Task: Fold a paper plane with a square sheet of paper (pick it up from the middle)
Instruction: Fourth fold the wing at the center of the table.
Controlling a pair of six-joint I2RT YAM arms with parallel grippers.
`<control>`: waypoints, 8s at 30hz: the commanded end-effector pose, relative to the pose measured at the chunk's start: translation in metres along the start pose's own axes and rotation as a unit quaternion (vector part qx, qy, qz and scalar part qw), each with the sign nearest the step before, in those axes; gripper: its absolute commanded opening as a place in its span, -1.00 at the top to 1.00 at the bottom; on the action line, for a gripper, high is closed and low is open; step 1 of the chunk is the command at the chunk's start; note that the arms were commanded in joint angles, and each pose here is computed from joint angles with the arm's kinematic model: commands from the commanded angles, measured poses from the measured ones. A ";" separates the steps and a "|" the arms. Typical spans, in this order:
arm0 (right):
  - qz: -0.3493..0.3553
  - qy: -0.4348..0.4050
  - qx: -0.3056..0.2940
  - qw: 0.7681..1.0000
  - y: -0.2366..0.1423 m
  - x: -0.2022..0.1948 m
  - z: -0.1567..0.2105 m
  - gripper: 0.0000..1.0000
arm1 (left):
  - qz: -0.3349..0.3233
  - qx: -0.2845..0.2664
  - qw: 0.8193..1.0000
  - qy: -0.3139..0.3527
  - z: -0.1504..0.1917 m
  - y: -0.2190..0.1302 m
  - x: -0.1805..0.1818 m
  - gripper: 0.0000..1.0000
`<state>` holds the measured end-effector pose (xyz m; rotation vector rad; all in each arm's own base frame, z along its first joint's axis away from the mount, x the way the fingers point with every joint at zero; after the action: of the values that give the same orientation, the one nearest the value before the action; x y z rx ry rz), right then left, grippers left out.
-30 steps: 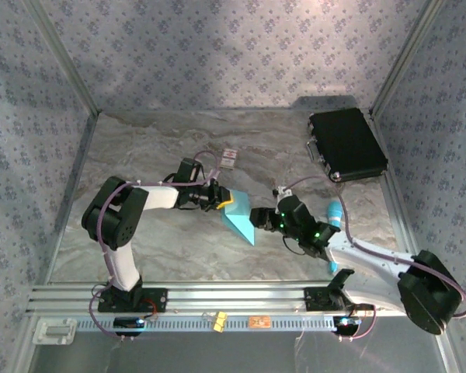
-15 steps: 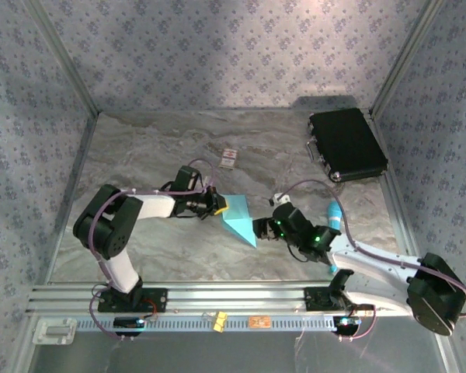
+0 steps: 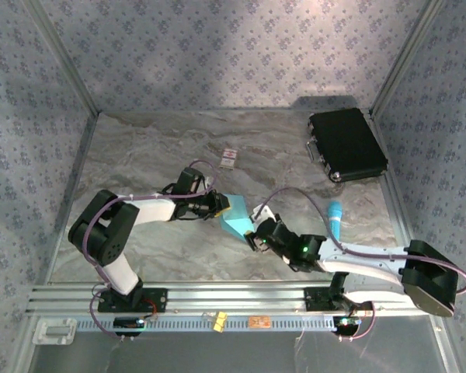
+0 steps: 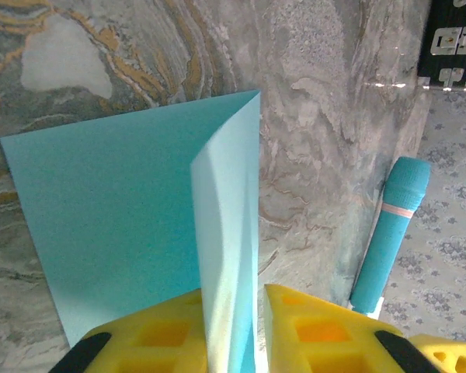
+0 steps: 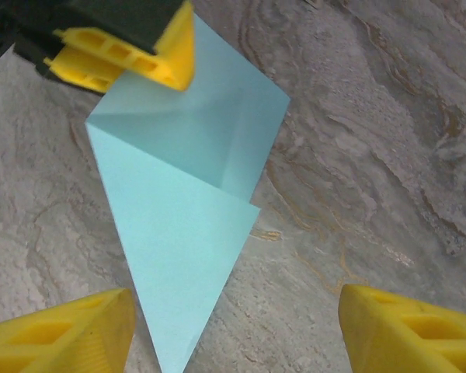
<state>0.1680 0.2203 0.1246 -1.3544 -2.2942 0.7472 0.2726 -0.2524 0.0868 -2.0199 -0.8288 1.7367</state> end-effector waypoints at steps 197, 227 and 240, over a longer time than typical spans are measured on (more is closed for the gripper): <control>-0.128 0.322 0.153 0.925 0.087 0.018 0.055 0.78 | 0.038 0.016 0.999 0.022 -0.009 0.013 -0.023 0.85; -0.142 0.383 0.201 0.890 0.094 0.016 0.059 0.89 | 0.008 0.001 0.999 0.039 -0.003 0.005 -0.014 0.83; -0.134 0.398 0.210 0.883 0.097 0.014 0.064 0.89 | 0.020 0.022 0.999 0.037 0.003 0.018 -0.012 0.84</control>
<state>0.2094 0.2703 0.0534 -0.8054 -1.6349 0.2848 0.2747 -0.2685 0.0877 -2.0611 -0.7675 1.6867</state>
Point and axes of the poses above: each hand's point on the last joint's axis, 136 mm out from that joint toward the fingers, its own y axis out along the fingers, its own x axis along the line the jaws close on, z = x × y, the point moved 5 cm from there along -y, back along the fingers, and after that the axes turned 11 degrees about y, right-handed, at the moved point
